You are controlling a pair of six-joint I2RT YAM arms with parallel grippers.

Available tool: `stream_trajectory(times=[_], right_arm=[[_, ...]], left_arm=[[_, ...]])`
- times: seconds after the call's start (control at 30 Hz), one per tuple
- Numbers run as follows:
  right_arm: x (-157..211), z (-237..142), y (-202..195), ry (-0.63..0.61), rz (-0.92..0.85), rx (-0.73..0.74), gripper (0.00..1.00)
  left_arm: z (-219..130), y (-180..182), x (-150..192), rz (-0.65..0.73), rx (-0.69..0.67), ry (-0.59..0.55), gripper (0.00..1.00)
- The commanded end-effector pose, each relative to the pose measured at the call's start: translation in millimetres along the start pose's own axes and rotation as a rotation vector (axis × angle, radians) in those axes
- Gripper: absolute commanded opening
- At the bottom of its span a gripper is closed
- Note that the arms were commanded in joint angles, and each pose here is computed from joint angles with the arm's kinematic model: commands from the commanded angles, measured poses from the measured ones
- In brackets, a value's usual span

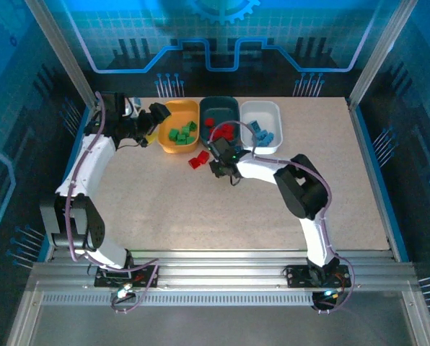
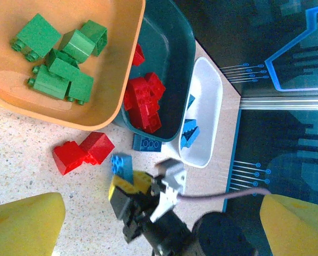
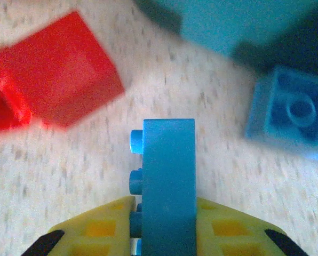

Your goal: Sort the legos into containers by color

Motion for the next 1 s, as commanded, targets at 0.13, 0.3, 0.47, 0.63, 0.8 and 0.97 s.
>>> stream_trajectory(times=[0.13, 0.3, 0.47, 0.63, 0.8, 0.97], right_arm=[[-44.0, -87.0, -39.6, -0.198, 0.138, -0.008, 0.17], [-73.2, -70.5, -110.7, -0.153, 0.269, 0.093, 0.16], [-92.6, -38.2, -166.7, -0.057, 0.37, 0.108, 0.18], [-109.1, -26.1, -192.3, -0.024, 0.385, 0.118, 0.39], [-111.7, -60.4, -179.2, -0.12, 0.383, 0.136, 0.67], [-83.6, -82.8, -106.3, -0.189, 0.31, 0.06, 0.7]], left_arm=[[30.3, -8.0, 21.0, -0.006, 0.067, 0.12, 0.96], [63.9, -22.2, 56.4, 0.006, 0.099, 0.271, 0.96], [70.1, -24.0, 62.5, 0.025, 0.097, 0.3, 0.96], [66.0, -21.5, 56.3, 0.036, 0.081, 0.286, 0.98], [65.9, -19.7, 54.3, 0.034, 0.074, 0.28, 0.99], [60.9, -6.2, 42.2, -0.012, 0.043, 0.229, 0.99]])
Point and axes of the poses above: each hand's point on the last joint's axis, 136 mm out from that joint toward the fingers, its own z axis out along the fingers, its own y axis along the line the jaws close on, x = y × z, the point moved 6 cm from there along -z, back along the fingers, and after that the axes turned 4 degrees about z, right-handed, at the moved point
